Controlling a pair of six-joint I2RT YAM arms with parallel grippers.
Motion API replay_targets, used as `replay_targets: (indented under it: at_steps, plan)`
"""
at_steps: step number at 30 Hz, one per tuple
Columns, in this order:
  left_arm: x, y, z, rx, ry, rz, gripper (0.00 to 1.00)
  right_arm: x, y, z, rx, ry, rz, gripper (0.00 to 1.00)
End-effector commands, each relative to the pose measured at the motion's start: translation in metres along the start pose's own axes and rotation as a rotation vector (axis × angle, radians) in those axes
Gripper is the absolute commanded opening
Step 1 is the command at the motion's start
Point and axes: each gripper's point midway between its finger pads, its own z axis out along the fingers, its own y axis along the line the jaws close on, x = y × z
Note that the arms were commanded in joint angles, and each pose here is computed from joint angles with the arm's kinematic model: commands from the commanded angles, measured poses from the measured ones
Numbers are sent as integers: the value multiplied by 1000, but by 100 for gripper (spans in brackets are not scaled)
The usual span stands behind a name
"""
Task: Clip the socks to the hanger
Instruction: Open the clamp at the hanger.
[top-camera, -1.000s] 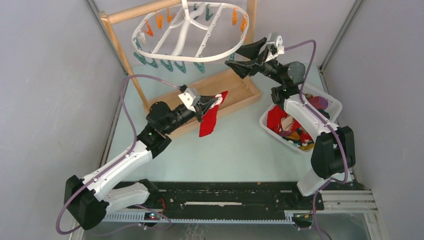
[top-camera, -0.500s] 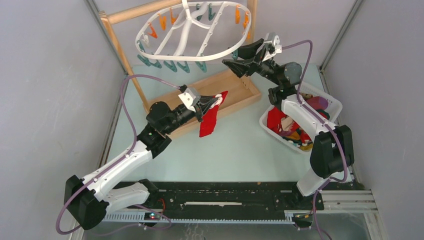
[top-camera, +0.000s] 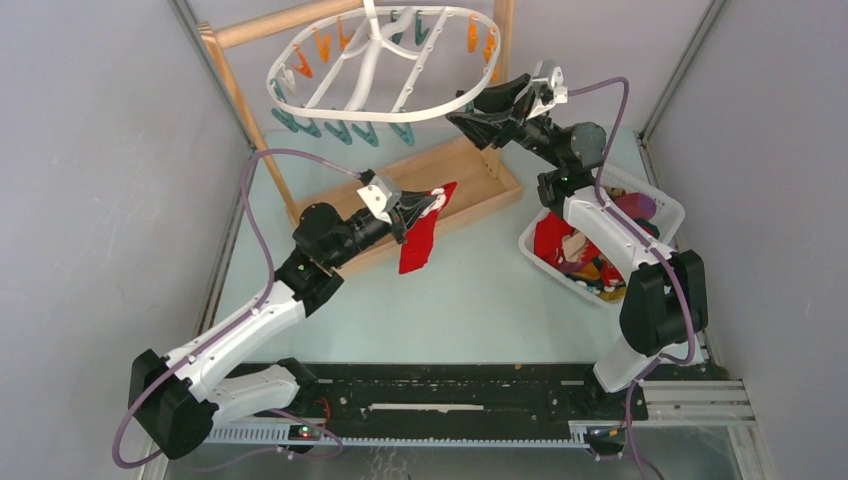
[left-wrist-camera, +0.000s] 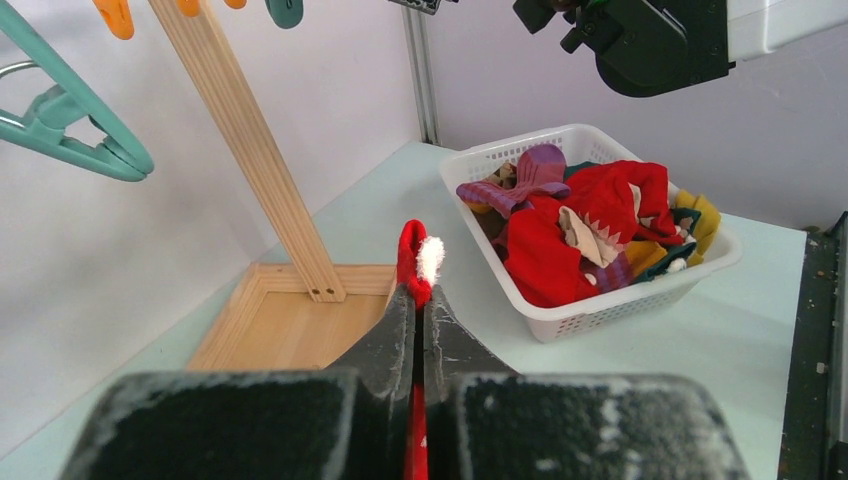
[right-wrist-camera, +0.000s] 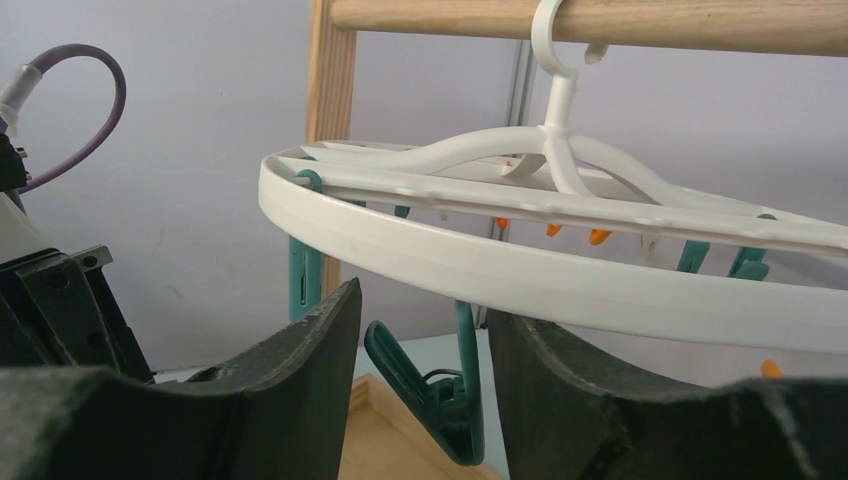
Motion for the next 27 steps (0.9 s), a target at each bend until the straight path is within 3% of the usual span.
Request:
replay_targets:
  at_steps: [1, 7, 21, 27]
  plan:
    - [-46, 1, 5, 9, -116, 32, 0, -21, 2, 6, -14, -49, -26, 53]
    - [-49, 4, 6, -5, -123, 32, 0, -24, 5, 6, -20, -46, 0, 33]
    - [-82, 5, 20, 88, -264, -117, 0, -33, 23, 2, -31, 5, 227, 24]
    - [-81, 13, 21, 94, -263, -151, 0, -38, 30, 5, -44, -3, 263, 20]
